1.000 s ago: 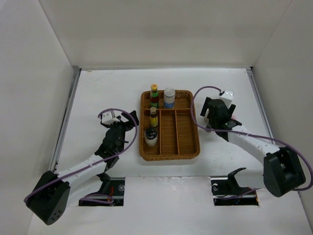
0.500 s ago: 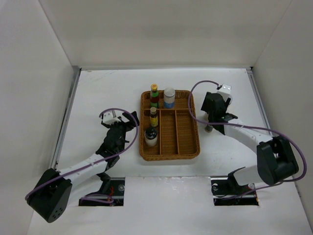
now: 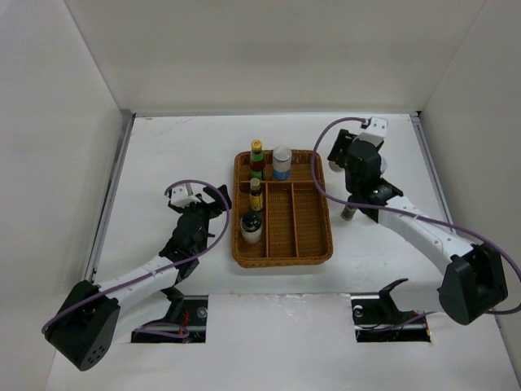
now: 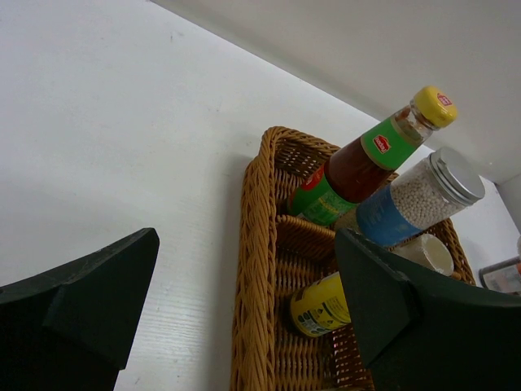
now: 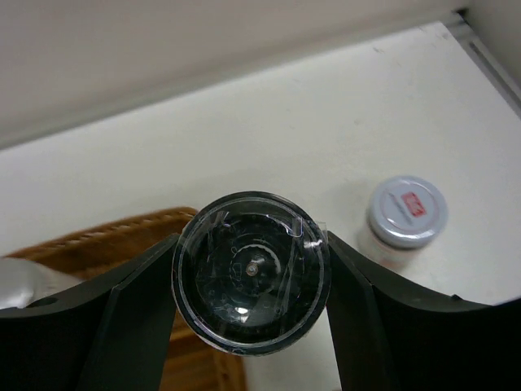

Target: Organize the condiment bottles

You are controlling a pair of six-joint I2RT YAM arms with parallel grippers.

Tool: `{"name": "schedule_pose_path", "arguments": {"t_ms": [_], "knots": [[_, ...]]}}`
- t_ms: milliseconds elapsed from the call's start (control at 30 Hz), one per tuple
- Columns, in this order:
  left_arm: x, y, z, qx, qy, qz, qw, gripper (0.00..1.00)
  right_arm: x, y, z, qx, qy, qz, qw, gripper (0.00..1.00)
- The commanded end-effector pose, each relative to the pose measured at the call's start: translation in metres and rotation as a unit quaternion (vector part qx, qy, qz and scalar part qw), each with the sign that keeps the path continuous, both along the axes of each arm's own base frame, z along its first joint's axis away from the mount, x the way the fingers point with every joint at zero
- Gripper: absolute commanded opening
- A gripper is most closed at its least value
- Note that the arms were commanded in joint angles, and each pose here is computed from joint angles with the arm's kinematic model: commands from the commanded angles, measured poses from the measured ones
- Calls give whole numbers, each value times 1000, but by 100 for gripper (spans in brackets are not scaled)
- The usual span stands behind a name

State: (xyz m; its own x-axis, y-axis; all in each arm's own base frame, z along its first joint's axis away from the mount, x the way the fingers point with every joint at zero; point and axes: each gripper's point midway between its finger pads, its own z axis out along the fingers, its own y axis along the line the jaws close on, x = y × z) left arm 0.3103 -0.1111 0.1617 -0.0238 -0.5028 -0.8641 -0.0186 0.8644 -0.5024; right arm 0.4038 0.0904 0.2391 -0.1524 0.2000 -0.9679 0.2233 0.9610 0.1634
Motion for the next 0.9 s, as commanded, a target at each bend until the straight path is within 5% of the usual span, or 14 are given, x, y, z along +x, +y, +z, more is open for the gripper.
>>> {"name": "schedule_pose_path", "arguments": {"t_ms": [0, 300, 633, 767, 867], "knots": [[0, 0, 17, -24, -29, -1, 999, 90, 11, 40, 73, 53, -101, 52, 992, 53], [1, 1, 14, -21, -25, 1, 999, 90, 42, 105, 43, 82, -73, 125, 986, 52], [1, 2, 15, -21, -26, 2, 999, 90, 62, 120, -20, 77, -33, 129, 988, 54], [1, 3, 16, -23, -28, 2, 999, 90, 64, 122, -47, 64, -5, 129, 990, 61], [2, 2, 14, -21, -25, 3, 999, 90, 63, 124, -59, 61, 9, 129, 990, 78]]}}
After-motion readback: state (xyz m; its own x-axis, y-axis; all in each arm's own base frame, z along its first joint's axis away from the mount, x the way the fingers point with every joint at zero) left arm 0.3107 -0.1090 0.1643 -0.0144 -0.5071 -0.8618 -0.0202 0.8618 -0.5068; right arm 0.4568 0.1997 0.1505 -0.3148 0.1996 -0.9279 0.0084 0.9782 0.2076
